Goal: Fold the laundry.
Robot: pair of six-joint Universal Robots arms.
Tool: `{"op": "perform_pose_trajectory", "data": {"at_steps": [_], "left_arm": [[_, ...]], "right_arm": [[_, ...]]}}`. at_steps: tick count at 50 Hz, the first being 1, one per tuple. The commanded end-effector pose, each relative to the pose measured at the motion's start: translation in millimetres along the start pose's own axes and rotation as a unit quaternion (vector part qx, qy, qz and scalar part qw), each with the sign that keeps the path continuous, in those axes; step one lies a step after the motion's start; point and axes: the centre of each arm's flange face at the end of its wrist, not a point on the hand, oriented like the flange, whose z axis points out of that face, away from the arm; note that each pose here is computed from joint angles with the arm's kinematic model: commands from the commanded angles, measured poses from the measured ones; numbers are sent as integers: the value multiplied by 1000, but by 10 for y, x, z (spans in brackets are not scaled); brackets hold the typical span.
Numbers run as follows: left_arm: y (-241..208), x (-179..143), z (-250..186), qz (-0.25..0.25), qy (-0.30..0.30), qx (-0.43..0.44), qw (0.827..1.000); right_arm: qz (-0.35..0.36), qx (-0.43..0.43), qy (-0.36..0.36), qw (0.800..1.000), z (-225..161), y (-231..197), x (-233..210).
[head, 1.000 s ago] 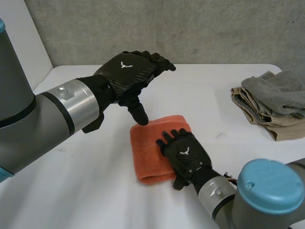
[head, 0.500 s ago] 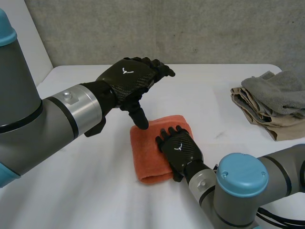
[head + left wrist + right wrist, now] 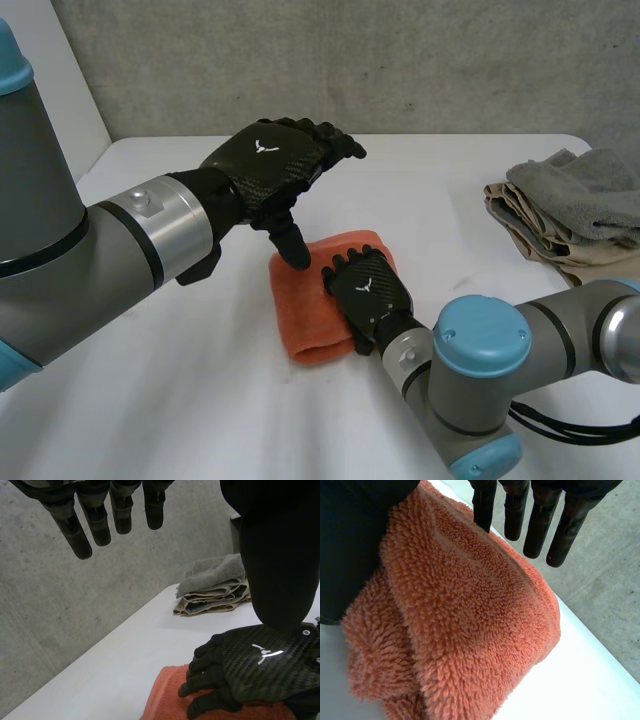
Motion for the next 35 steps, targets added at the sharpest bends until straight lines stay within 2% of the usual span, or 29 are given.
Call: {"op": "perform_pose_trajectory", "data": {"at_steps": [1, 10, 18, 22, 25, 30, 35], "left_arm": [[0, -1, 0, 0, 0, 0, 1000], [-18, -4, -1, 0, -1, 3, 1000], [-25, -61, -6, 0, -9, 4, 1000], [-26, -90, -7, 0, -13, 4, 1000], [-22, -118, -5, -1, -16, 3, 1000], [-20, -130, -4, -3, -18, 3, 1000], [-33, -141, -9, -13, -19, 5, 1000]], "right_arm": [[2, 7, 3, 1000, 147, 23, 2], [5, 17, 16, 1000, 300, -68, 159], [19, -40, 45, 998, 315, 247, 1019], [-9, -28, 52, 998, 292, 325, 1519], [-36, -23, 58, 997, 279, 362, 1737], [-99, 23, 66, 993, 359, 213, 2077], [-112, 89, 96, 985, 487, -121, 2455]]}}
